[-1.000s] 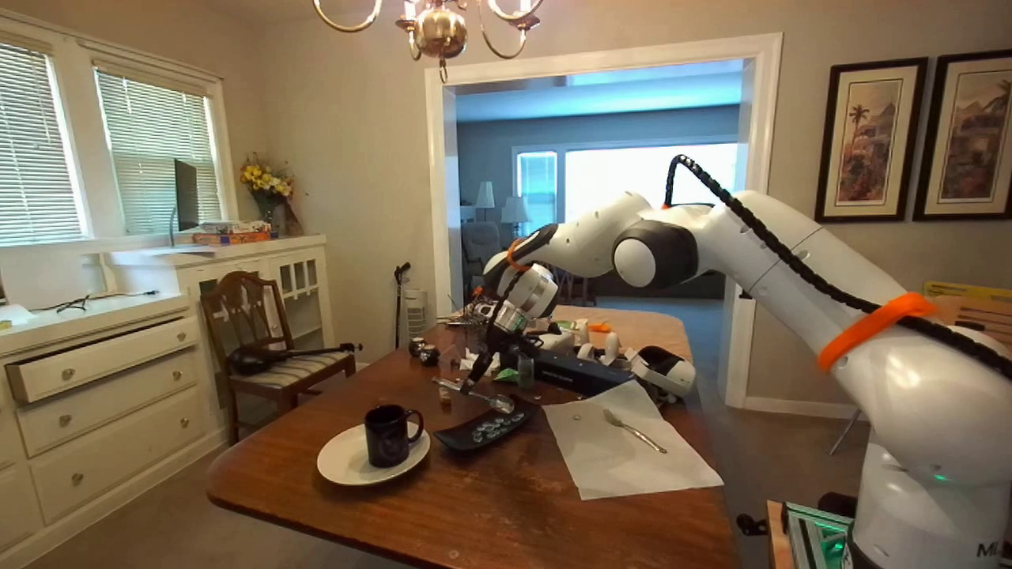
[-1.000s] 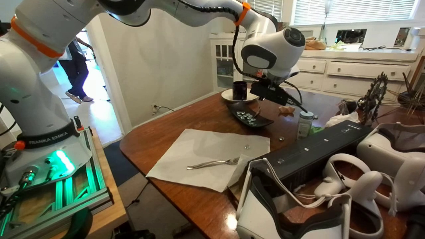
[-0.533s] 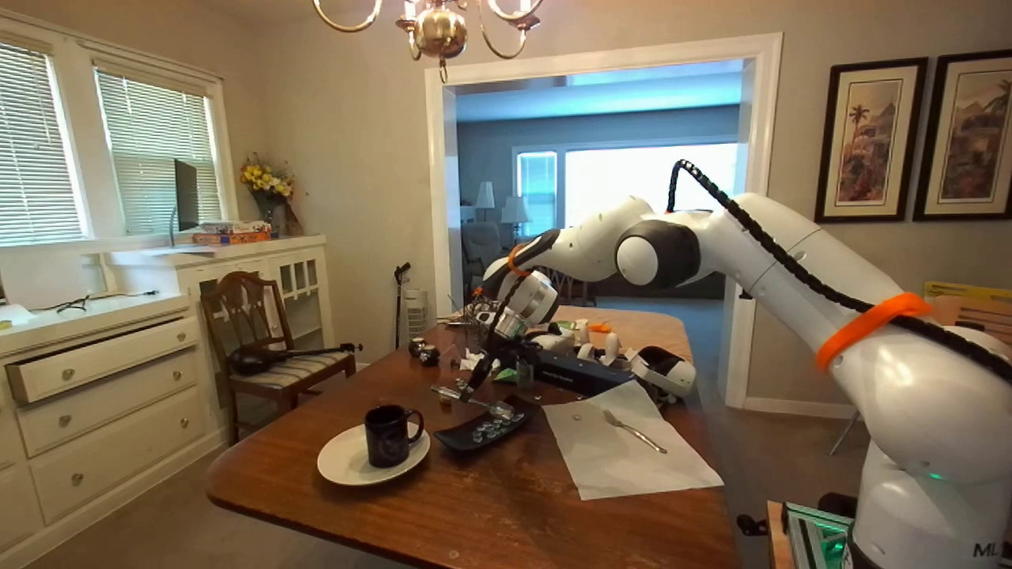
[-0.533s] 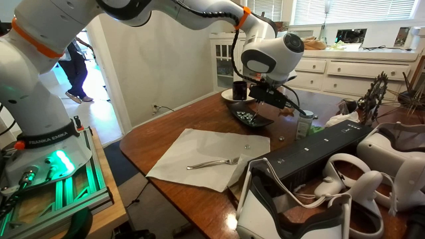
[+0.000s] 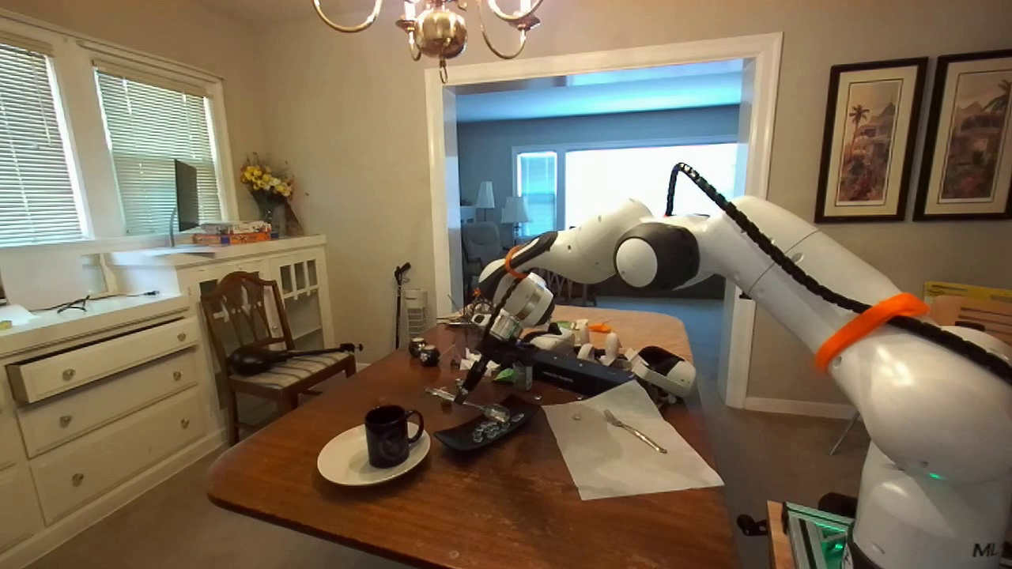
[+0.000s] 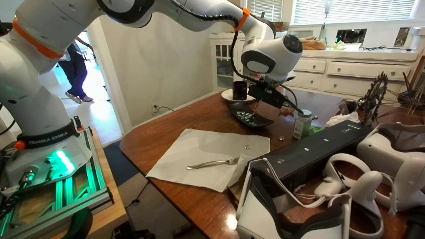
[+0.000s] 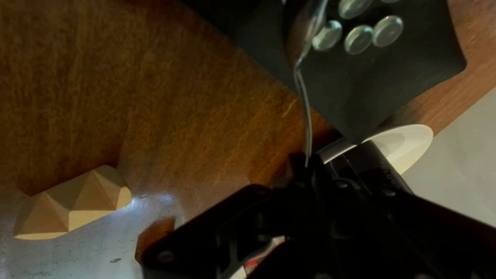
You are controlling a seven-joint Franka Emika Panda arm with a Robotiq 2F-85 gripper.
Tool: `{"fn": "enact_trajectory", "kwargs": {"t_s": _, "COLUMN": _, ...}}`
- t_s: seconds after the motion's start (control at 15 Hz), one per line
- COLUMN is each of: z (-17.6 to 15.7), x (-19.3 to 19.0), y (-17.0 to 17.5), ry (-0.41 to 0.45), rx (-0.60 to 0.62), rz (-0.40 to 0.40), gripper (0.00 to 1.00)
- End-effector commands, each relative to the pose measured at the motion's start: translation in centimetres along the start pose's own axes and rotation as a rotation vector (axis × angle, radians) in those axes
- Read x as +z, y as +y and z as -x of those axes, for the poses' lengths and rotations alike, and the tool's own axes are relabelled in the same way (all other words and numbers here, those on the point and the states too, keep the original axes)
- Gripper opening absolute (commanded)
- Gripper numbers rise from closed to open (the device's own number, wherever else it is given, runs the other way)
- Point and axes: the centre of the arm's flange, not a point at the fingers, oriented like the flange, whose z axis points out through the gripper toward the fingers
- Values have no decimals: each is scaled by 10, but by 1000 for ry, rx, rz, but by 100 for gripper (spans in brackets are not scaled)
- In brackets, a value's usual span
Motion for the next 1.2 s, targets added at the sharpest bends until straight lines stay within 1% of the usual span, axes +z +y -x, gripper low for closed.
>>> {"fn": "enact_trajectory", "kwargs": {"t_s": 0.0, "z": -2, "x": 1, "y": 5, "ry": -36, "rx": 21, "rz": 33, "gripper": 1}}
{"fn": "enact_trajectory", "kwargs": {"t_s": 0.2, "z": -5, "x": -10, "y": 2, "ry": -72, "rx": 25, "rz": 80, "gripper": 1}}
{"fn": "enact_trajectory", "kwargs": {"t_s": 0.53, "z": -18, "x": -16, "y": 3, "ry": -123, "rx": -58, "rz": 130, "gripper": 1}}
{"fn": "enact_trajectory", "kwargs": {"t_s": 0.67, "z": -25, "x": -13, "y": 4, "ry": -165, "rx": -100, "rz": 127, "gripper": 1}}
{"fn": "enact_trajectory", "kwargs": {"t_s": 0.8, "z": -31, "x": -10, "y": 4, "ry": -216, "rx": -171, "rz": 120, "gripper": 1}}
{"fn": "enact_trajectory", "kwargs": {"t_s": 0.93, "z": -35, "x": -6, "y": 5, "ry": -246, "rx": -207, "rz": 112, "gripper": 1}}
{"fn": "enact_trajectory", "kwargs": {"t_s": 1.13, "z": -41, "x": 2, "y": 7, "ry": -222, "rx": -231, "rz": 92, "gripper": 1}}
